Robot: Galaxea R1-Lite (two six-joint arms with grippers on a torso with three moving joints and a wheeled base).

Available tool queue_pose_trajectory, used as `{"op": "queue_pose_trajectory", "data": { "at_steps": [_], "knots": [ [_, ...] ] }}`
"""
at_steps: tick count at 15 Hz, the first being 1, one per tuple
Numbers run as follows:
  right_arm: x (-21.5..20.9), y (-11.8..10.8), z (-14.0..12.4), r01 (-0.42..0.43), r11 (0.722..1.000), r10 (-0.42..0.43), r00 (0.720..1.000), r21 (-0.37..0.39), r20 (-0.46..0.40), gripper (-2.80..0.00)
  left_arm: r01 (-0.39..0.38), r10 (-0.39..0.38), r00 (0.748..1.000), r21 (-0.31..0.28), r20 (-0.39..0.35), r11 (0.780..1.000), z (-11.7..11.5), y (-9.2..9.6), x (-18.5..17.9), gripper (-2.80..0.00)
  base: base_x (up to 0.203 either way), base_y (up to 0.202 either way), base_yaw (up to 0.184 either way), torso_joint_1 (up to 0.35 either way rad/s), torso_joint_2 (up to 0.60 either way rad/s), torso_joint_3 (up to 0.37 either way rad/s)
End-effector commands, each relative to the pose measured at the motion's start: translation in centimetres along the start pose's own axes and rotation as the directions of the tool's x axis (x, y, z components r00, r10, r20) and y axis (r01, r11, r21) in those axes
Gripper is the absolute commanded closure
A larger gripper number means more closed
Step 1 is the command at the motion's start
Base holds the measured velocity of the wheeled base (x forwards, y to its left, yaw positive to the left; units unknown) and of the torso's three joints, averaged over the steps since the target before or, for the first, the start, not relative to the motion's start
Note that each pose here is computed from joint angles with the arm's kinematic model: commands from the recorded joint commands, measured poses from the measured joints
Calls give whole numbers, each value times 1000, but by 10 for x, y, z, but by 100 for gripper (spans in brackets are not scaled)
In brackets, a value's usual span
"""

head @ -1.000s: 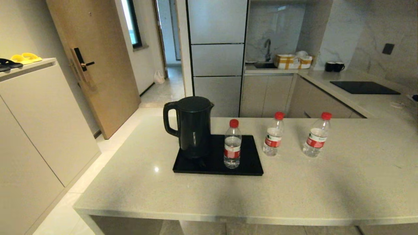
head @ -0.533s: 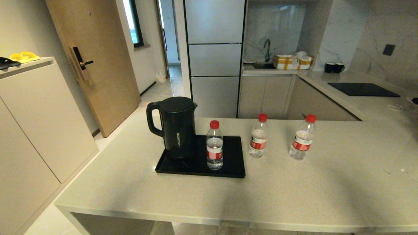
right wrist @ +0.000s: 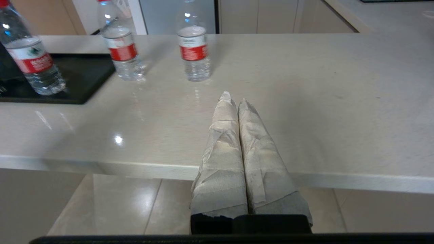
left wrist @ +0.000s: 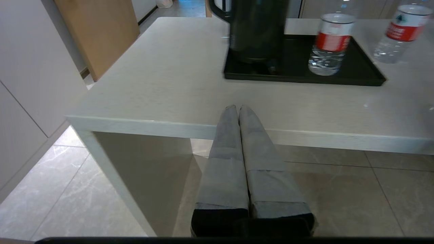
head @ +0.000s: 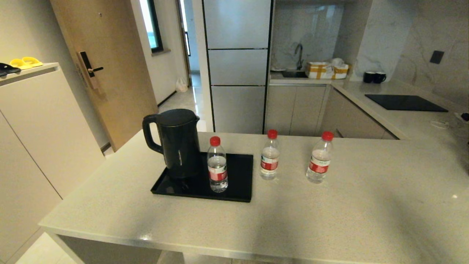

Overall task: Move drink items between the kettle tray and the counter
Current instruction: Pick up the bottled water

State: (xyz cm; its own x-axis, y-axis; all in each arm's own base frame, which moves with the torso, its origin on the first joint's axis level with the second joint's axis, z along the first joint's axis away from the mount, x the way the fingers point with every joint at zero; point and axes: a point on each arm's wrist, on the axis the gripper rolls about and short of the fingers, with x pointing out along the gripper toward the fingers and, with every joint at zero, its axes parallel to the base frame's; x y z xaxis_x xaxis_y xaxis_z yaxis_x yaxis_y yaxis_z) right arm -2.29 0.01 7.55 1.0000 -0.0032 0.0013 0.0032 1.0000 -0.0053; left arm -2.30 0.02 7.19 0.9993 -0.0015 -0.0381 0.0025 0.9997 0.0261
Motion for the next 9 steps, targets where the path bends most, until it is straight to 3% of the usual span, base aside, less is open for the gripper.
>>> {"op": "queue_pose_trajectory", "data": {
  "at_steps": [1, 9],
  "knots": [
    [0, 0, 0, 0, 1000, 0, 1000, 1, -1, 0, 0, 0, 1000, 0, 0, 1000, 0, 0, 0, 0, 0, -188, 9, 6, 5, 2],
    [0, 0, 0, 0, 1000, 0, 1000, 1, -1, 0, 0, 0, 1000, -11, 3, 1000, 0, 0, 0, 0, 0, -180, 8, 3, 2, 2]
  ]
}}
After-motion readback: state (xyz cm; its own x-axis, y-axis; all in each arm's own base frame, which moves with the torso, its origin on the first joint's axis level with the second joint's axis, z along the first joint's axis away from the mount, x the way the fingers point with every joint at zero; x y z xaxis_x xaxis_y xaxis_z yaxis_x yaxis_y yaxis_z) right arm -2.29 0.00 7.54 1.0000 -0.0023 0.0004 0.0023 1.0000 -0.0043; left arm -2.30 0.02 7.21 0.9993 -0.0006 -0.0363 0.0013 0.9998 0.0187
